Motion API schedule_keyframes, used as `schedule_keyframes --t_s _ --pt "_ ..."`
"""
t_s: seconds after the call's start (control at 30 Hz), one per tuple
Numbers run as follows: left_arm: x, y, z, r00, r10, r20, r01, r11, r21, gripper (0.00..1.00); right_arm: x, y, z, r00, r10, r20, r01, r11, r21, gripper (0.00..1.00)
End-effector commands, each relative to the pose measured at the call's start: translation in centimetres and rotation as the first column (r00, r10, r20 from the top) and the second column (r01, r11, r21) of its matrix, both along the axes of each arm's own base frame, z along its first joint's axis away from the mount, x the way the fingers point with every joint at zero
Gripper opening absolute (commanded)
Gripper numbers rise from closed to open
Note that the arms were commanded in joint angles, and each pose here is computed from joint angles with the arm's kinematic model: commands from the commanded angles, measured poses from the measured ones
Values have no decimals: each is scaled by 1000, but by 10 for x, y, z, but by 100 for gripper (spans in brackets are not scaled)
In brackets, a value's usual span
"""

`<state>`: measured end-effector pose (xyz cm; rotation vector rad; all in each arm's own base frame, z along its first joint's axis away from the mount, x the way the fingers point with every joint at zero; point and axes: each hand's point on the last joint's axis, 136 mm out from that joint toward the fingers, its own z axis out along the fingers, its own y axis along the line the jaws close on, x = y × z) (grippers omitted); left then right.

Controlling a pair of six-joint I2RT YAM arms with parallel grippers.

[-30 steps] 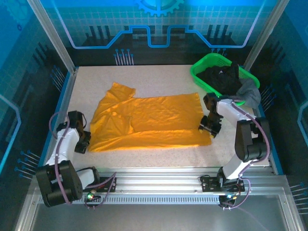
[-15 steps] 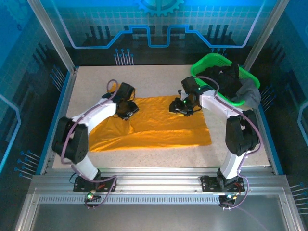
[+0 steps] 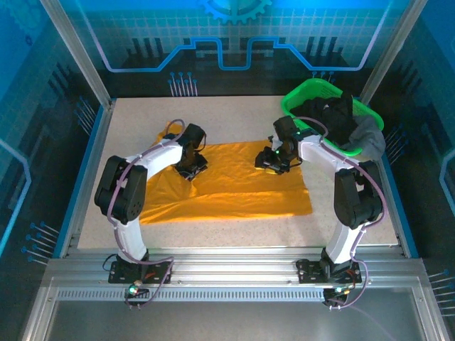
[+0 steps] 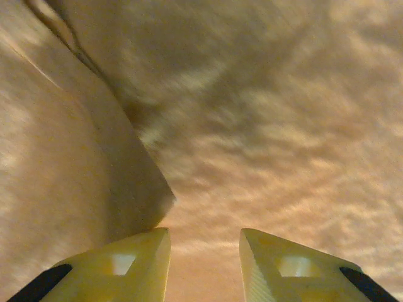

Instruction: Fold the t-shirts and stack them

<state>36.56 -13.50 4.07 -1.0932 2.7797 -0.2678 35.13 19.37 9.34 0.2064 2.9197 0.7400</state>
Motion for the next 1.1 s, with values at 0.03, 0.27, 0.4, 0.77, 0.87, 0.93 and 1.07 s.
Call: schedule_keyframes --t_s 0.03,0.27,0.4,0.77,0.87,0.93,1.07 --pt "-15 40 -5 999 22 -27 -20 996 87 35 0 1 11 1000 -9 16 9 999 33 45" --pt "-21 60 -5 999 41 -29 -38 994 101 36 2 3 12 1000 -9 14 8 999 37 45" --pt "-24 60 -7 999 41 -30 -38 995 91 36 1 5 10 1000 -2 10 1 999 37 45" --pt "-36 63 -3 998 48 -50 -42 994 102 42 -4 4 8 1000 2 3 -2 999 34 44" --pt "-37 59 -4 997 51 -49 -47 995 86 44 -5 3 8 1000 2 4 -2 999 34 44" --pt "-34 55 3 998 51 -29 -49 996 73 43 -5 3 8 1000 4 4 -4 999 32 43" --pt "-21 44 42 996 -14 92 1 990 141 39 -6 3 9 1000 5 8 -5 999 34 43"
